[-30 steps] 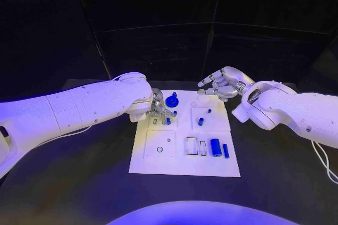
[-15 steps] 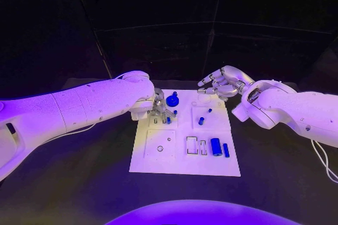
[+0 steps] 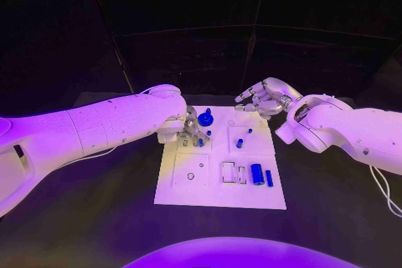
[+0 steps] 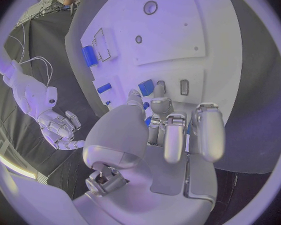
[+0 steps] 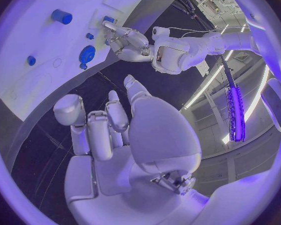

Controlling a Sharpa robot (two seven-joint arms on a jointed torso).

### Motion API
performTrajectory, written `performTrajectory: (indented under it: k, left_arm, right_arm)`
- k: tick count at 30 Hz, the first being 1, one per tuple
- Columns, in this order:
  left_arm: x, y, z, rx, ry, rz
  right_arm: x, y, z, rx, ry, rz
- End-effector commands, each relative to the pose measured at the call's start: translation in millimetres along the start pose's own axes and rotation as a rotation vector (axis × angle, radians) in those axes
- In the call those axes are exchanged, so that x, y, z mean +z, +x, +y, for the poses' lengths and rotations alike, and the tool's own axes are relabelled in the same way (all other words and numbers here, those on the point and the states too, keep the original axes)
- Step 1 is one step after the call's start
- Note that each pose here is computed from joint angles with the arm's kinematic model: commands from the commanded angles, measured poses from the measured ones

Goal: Assemble the parts on the task board

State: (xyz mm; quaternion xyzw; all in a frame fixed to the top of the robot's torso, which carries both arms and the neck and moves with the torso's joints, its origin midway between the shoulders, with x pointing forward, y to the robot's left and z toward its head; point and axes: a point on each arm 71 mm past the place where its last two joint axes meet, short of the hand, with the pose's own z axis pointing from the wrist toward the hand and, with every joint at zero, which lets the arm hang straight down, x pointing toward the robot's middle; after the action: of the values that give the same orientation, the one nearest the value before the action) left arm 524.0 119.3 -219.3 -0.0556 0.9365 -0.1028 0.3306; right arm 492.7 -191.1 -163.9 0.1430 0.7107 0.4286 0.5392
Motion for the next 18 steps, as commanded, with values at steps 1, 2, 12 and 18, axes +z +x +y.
performTrajectory:
  k: [1, 2, 12, 18]
  left_arm:
    - [-0.1, -0.1, -0.6, 0.015, -0.002, 0.007]
    - [-0.1, 0.0, -0.8, 0.016, -0.002, 0.007]
    - [0.0, 0.9, -3.5, 0.017, 0.005, 0.008]
    - [-0.3, 1.3, -4.1, 0.017, 0.012, 0.009]
  right_arm:
    - [0.7, 0.2, 1.6, 0.004, -0.004, 0.007]
    - [0.9, 0.3, 1.6, 0.004, -0.004, 0.008]
    - [1.8, 0.4, 1.0, 0.003, -0.002, 0.011]
    - [2.1, 0.3, 0.7, 0.003, 0.000, 0.012]
